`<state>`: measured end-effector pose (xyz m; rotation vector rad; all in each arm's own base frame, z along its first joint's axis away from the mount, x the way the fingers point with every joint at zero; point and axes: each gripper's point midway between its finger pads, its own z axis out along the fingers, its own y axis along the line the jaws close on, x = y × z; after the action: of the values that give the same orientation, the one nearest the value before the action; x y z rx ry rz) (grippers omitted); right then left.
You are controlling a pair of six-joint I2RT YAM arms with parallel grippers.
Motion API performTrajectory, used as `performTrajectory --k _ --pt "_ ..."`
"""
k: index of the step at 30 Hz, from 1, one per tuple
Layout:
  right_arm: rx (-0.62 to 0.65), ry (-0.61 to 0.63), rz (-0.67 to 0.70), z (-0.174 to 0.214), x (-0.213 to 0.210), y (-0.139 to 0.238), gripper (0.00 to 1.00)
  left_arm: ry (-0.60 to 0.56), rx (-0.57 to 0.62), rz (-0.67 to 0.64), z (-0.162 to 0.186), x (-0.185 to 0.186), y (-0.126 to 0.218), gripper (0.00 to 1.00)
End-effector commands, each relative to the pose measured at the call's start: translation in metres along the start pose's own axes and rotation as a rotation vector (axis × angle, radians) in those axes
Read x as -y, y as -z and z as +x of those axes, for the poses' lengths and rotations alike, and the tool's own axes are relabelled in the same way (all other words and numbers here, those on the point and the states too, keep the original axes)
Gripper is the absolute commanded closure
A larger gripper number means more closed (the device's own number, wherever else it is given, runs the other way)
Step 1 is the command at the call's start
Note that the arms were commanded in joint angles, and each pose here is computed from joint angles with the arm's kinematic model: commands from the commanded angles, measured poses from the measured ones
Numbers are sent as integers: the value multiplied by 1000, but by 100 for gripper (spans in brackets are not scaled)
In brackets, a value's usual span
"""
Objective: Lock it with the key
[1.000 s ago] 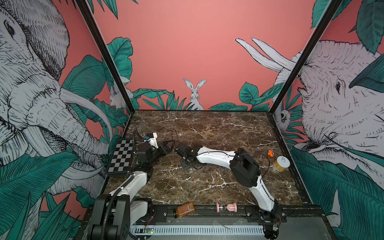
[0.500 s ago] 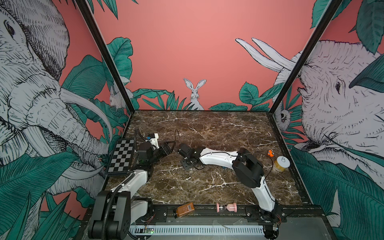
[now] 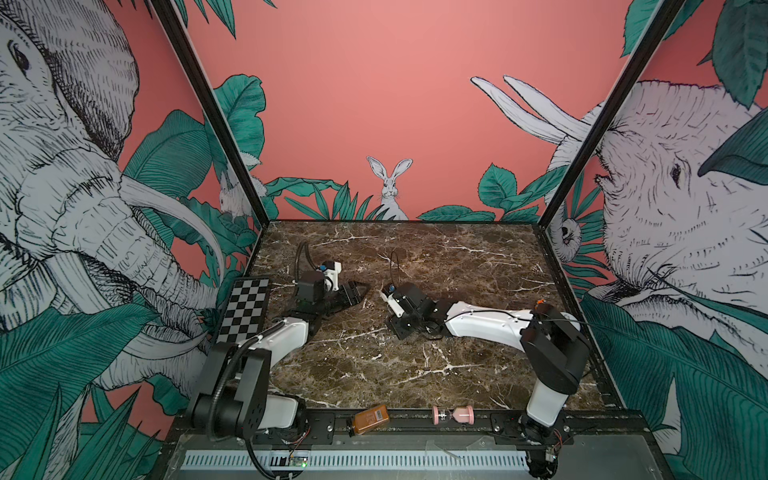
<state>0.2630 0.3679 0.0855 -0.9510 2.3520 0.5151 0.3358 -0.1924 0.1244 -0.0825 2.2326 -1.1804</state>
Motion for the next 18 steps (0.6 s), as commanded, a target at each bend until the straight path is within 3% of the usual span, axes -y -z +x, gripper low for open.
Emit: performTrajectory --k 1,7,18 --pt "108 91 -28 -25 -9 19 78 -16 -55 82 5 22 -16 27" --pt "135 112 -11 -33 -8 34 78 -30 -119 149 12 43 -36 30" --pt "144 124 52 -41 2 38 78 -26 -215 220 31 60 -51 53"
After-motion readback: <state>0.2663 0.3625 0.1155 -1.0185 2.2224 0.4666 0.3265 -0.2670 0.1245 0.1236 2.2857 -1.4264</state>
